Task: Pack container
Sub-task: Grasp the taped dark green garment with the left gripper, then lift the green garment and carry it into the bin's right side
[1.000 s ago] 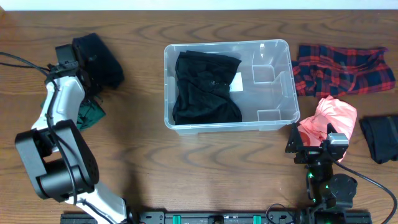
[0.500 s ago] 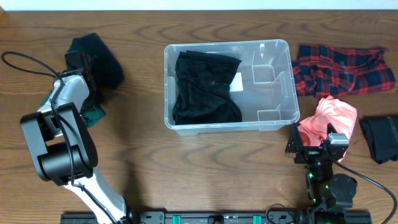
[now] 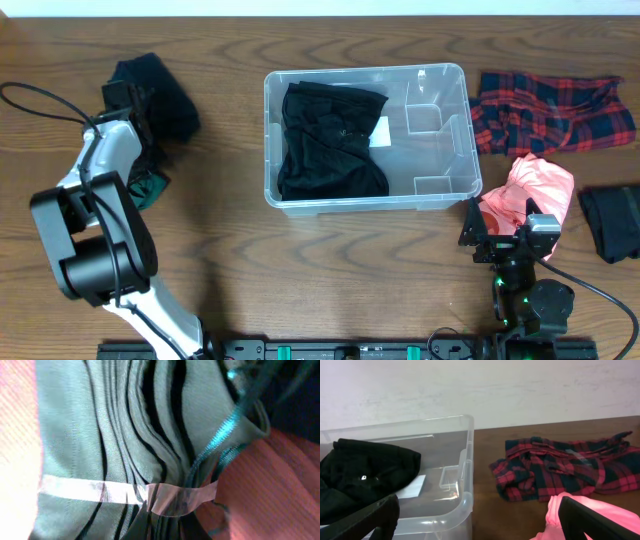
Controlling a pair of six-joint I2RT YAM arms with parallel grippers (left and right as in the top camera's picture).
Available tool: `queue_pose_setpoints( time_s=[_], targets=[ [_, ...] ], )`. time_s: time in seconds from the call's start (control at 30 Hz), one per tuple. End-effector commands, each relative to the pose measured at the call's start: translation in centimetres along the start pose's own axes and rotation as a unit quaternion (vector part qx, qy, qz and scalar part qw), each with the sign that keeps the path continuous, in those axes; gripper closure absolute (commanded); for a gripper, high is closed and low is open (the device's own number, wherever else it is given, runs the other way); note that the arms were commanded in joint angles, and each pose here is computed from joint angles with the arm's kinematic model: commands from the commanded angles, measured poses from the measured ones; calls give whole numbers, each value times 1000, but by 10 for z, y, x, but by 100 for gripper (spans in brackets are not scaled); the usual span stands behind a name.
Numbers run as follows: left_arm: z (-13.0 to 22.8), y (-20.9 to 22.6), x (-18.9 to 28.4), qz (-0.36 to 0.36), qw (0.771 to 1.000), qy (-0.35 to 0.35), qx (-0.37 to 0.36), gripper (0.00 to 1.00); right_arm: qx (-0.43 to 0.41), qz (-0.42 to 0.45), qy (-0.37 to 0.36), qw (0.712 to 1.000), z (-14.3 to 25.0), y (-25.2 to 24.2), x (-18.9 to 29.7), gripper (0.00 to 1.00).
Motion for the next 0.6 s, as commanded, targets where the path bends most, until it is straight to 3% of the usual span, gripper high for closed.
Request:
queue_pose_setpoints(
  time_s=[0.0,0.1,0.33,0.47,0.57],
  targets=[
    [-11,10,43,19,998,-47,21,94,-3,-5,2,1000,1,2,0,1],
    [-20,18,82,36,994,-98,22,94,-3,-5,2,1000,1,2,0,1],
    [-22,-4,177,165,962,-213,-50,94,-3,-5,2,1000,1,2,0,1],
    [-13,-39,234,252,914,-287,-138,94,-3,-5,2,1000,1,2,0,1],
    [2,-74,276,310,858,-343,-224,94,-3,-5,2,1000,1,2,0,1]
  ],
)
Point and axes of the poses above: each gripper's point midway between its finger pads, its own x axis back along the fingers, its own y axis along the line the jaws close on, z = x × y, the point moved 4 cm from there along x, back along the fingers, and after that the axes turned 11 degrees about -x, right-handed, at the moved point
